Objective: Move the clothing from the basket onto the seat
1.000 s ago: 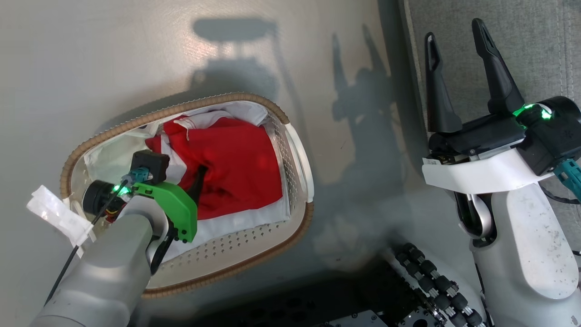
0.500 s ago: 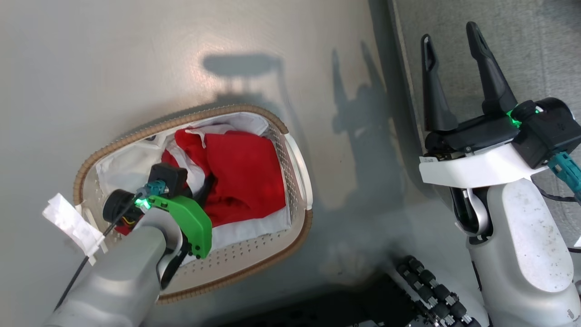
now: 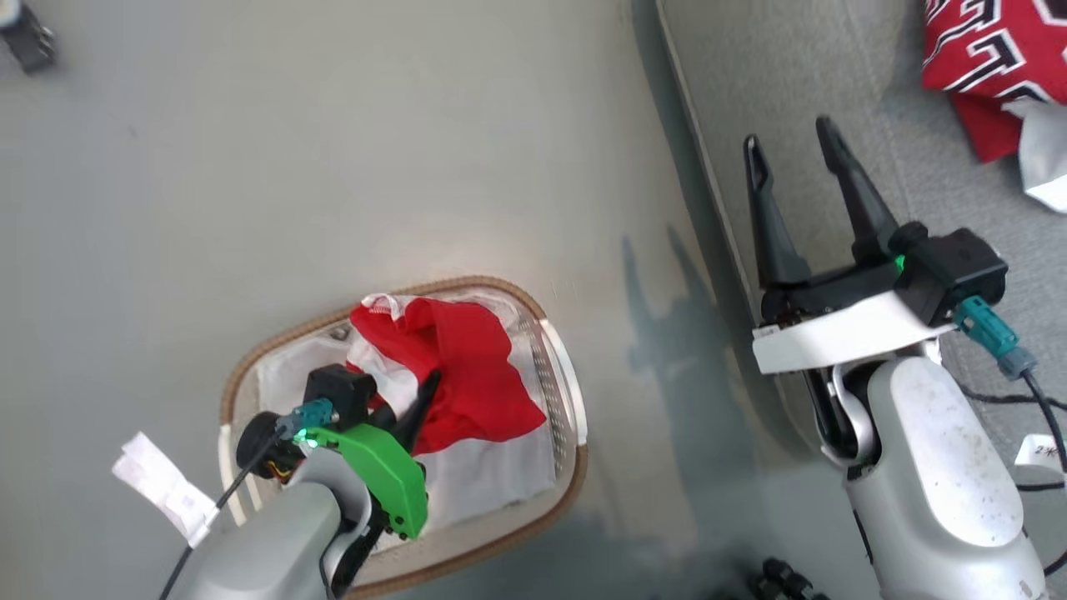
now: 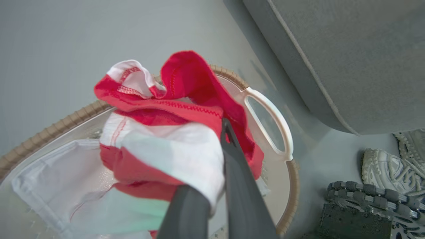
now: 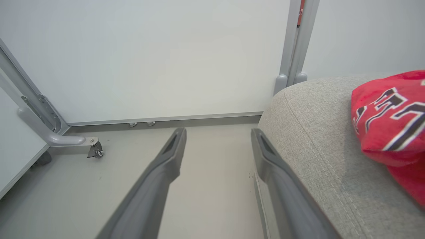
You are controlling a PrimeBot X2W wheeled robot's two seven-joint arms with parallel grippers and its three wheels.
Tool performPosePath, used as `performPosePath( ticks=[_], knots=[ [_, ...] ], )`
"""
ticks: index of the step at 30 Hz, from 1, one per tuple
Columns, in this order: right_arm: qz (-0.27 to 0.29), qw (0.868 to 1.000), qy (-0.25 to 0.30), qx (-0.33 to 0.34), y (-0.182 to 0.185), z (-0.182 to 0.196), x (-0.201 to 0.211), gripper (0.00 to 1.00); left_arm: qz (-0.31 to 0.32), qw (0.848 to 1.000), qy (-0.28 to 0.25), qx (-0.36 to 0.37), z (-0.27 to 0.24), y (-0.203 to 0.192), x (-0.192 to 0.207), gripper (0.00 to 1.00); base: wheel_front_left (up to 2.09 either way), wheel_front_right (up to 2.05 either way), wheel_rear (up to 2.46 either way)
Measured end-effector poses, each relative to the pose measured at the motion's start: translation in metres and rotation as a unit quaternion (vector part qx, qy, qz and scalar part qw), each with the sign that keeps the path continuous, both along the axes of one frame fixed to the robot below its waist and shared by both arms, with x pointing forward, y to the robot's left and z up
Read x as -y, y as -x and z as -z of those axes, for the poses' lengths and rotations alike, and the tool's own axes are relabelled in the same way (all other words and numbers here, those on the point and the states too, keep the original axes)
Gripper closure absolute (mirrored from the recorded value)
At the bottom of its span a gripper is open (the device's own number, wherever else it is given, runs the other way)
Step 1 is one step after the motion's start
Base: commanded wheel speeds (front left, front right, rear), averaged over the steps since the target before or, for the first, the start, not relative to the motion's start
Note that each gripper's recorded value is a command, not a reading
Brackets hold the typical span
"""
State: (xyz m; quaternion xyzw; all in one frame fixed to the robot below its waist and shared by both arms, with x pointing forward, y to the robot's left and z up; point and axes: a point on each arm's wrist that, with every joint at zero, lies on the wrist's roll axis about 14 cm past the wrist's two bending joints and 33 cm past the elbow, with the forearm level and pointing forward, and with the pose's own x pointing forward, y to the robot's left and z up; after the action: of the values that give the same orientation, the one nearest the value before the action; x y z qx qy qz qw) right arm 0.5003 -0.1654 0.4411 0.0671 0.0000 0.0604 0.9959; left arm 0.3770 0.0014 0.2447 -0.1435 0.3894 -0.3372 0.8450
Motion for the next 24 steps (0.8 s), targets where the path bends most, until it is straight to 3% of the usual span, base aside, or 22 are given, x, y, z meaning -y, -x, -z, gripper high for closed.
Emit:
performPosePath(
  ticks=[9,14,24],
  knots=[
    [-0.005,1.000,-0.018,0.021,0.034,-0.037,-0.009,0.00,-0.029,0.986,0.041,0.160,-0.108,-0.027,0.000,1.00,0.00,0.00,0.00],
    [-0.018,0.999,-0.019,0.042,0.053,-0.060,-0.020,0.00,-0.056,0.956,0.070,0.278,-0.190,-0.048,-0.004,1.00,0.00,0.00,0.00],
    [-0.046,0.996,-0.015,0.076,0.092,-0.092,-0.039,0.00,-0.076,0.891,0.116,0.431,-0.315,-0.037,-0.003,1.00,0.00,0.00,0.00]
  ],
)
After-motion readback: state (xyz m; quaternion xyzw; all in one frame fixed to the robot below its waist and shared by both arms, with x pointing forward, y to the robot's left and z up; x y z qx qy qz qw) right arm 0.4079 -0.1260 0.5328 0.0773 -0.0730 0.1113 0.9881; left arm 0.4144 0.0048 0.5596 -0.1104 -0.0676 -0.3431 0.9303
